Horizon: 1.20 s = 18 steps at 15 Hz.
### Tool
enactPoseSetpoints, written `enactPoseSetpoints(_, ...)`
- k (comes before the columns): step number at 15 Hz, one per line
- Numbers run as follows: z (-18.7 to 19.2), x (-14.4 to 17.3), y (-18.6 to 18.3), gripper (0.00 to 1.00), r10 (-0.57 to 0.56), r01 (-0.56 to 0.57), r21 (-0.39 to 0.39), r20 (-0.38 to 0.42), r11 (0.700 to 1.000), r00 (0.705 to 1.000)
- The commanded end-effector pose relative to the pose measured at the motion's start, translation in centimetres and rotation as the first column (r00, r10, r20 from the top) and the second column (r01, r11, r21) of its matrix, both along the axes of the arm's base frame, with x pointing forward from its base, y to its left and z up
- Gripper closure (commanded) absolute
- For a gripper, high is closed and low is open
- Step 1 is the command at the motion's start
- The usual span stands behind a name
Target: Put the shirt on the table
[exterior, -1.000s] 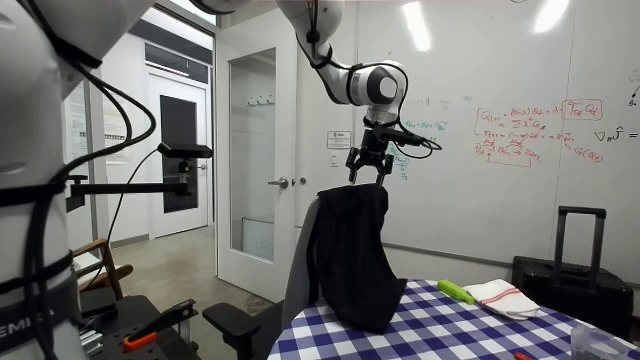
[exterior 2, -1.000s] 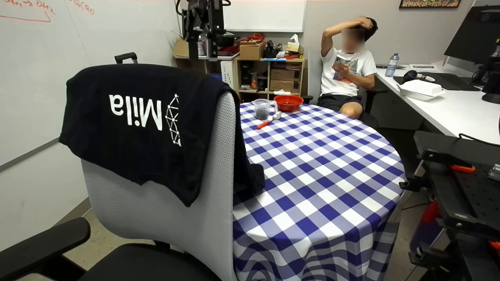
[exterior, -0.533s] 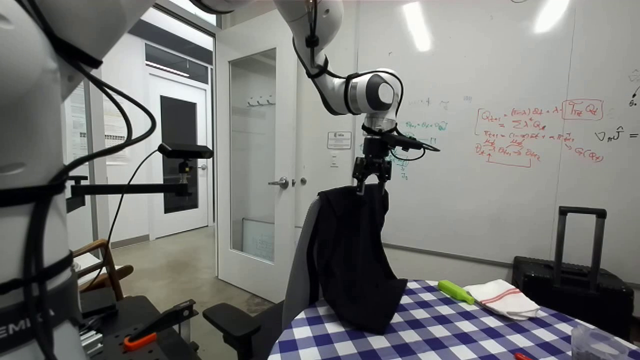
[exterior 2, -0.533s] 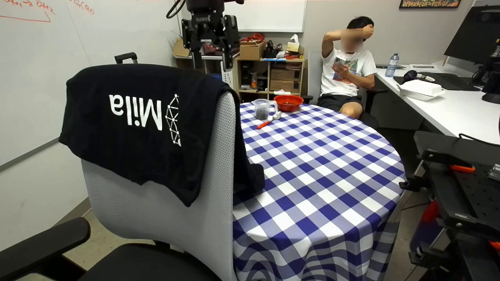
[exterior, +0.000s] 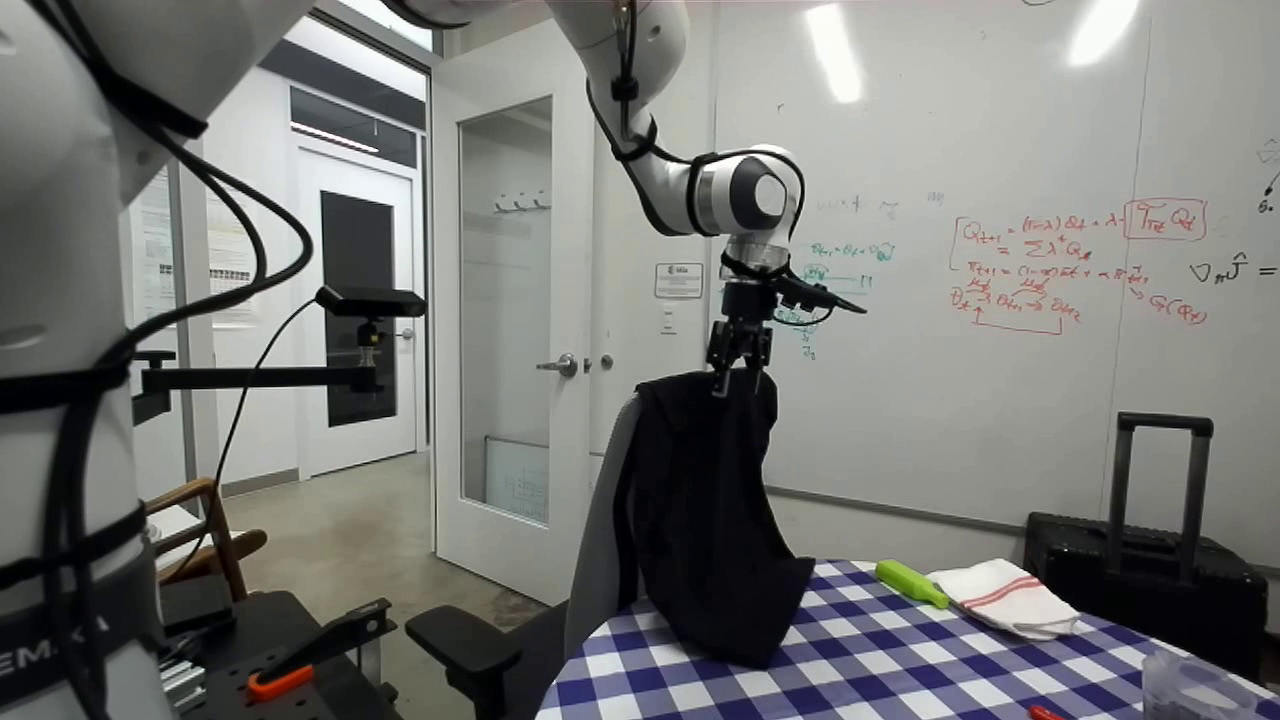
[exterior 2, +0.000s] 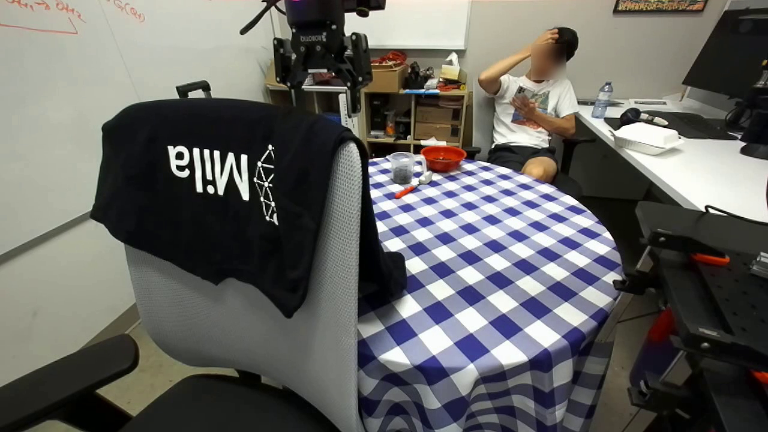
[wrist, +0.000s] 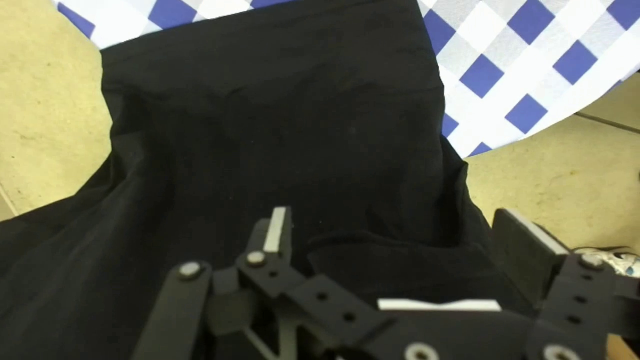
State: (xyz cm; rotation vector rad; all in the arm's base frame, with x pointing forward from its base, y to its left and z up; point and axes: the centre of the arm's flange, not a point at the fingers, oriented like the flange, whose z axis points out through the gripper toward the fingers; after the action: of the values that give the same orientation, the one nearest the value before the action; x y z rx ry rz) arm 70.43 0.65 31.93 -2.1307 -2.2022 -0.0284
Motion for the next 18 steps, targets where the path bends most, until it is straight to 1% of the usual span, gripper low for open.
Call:
enactPoseSetpoints(1, -0.2, 1.1, 0.3, 0.0, 0.041, -0.041, 0.052, 0.009, 0.998, 0.999)
enactPoseSetpoints(2, -0.4, 1.5, 0.5, 0.0, 0.038, -0.038, 0.056, 0.008, 0.998, 0.999)
enactPoseSetpoints(3, -0.6, 1.9, 0.6, 0.11, 0.037, -0.037, 0.065, 0.001, 0.997, 0.999)
enactPoseSetpoints(4, -0.8, 2.2, 0.7, 0.28, 0.033, -0.033, 0.07, -0.004, 0.997, 0.999)
enactPoseSetpoints(6, -1.1, 2.6, 1.0, 0.4, 0.034, -0.033, 0.075, -0.009, 0.997, 0.999)
enactPoseSetpoints(9, -1.6, 2.8, 1.2, 0.64, 0.04, -0.039, 0.063, -0.012, 0.997, 0.999)
enactPoseSetpoints(13, -2.0, 2.8, 1.4, 0.93, 0.038, -0.037, 0.055, -0.016, 0.998, 0.999)
enactPoseSetpoints(14, -1.9, 2.7, 1.3, 0.99, 0.037, -0.036, 0.052, -0.014, 0.998, 0.999)
enactPoseSetpoints(16, -1.6, 2.6, 1.1, 1.0, 0.032, -0.031, 0.049, -0.013, 0.998, 0.999)
enactPoseSetpoints(18, -0.2, 2.5, 0.8, 0.99, 0.012, -0.011, 0.037, -0.02, 0.999, 1.0)
